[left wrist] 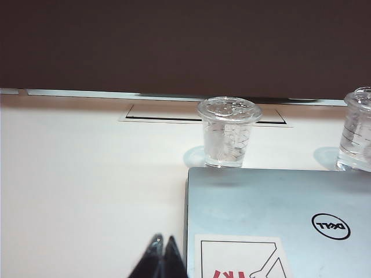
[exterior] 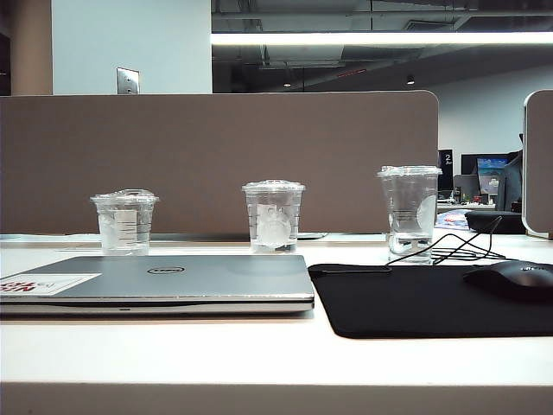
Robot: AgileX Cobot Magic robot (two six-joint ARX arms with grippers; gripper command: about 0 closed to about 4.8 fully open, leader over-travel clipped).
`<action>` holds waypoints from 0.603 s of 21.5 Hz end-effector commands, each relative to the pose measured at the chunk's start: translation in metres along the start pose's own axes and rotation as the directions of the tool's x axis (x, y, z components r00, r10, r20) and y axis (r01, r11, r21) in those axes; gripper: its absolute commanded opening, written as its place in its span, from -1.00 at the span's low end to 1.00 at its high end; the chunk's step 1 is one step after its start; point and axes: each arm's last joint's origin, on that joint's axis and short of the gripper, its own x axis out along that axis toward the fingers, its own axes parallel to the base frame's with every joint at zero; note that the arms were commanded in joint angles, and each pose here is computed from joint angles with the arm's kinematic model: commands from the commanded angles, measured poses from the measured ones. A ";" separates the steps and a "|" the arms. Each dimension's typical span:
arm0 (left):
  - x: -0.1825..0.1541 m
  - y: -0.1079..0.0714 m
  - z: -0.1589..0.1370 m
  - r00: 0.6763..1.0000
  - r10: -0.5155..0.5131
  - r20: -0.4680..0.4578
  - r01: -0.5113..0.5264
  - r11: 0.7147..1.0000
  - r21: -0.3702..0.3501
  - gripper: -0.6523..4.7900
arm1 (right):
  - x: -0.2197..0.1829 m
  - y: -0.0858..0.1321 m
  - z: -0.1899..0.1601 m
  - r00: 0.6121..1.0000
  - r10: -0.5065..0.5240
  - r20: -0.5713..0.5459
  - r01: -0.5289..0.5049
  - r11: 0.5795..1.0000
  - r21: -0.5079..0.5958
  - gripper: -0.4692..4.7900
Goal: Pick up the coffee cup on the middle and place it on the right side of the laptop.
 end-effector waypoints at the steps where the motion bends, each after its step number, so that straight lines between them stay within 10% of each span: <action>1: 0.000 0.000 0.002 1.000 -0.003 0.010 0.003 1.000 0.004 -0.78 | 0.000 0.000 0.001 1.000 -0.006 0.021 0.006 1.000 -0.001 -0.83; 13: -0.001 -0.009 -0.008 0.991 -0.098 -0.093 0.099 0.995 0.007 -0.78 | 0.000 0.000 0.001 1.000 -0.006 0.019 0.004 0.994 0.108 -0.83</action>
